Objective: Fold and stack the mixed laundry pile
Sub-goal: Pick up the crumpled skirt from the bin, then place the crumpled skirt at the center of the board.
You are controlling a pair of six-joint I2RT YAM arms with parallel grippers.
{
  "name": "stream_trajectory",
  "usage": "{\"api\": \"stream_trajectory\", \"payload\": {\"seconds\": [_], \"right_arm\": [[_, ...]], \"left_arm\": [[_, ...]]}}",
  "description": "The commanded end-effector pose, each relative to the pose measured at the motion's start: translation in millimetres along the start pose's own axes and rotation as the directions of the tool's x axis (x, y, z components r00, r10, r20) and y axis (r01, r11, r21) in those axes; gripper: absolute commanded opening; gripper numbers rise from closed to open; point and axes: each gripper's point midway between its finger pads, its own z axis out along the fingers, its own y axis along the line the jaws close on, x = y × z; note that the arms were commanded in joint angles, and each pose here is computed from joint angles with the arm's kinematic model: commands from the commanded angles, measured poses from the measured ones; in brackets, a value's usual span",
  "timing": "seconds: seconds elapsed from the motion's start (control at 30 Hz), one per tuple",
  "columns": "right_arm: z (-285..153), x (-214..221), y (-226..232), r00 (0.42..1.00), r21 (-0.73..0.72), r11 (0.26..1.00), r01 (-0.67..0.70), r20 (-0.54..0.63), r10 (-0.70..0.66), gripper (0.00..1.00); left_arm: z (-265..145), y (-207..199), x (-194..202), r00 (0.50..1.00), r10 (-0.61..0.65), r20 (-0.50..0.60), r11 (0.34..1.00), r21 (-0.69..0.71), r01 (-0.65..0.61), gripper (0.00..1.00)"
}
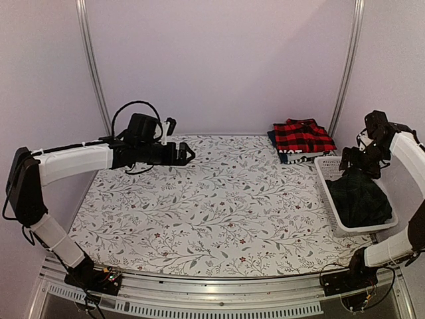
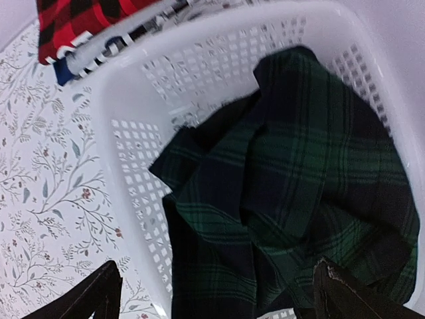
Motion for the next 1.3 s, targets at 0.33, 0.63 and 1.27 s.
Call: {"api": "stream_trajectory", "payload": {"seconds": [0.33,0.63,1.27], "right_arm": [[83,62,-56,0.953,0.236,0.945,-0.227,-0.146,0.265,0.9],[-25,-61,-41,0.954,0.129,0.957,-0.262,0.182,0.237,0.0],[-348,-172,58,0.547,-0.408,0.892,0.195,0.8,0.247,0.0]], "left_arm": [[-12,-2,3,0.999,0.019,0.029,1.0,0.02,-0.02,1.0],[-15,1,3,0.999,0.023,0.031,1.0,0.01,-0.023,1.0],[-11,-2,-4,0.999,-0.008,0.035,1.0,0.029,0.007,1.0]]}}
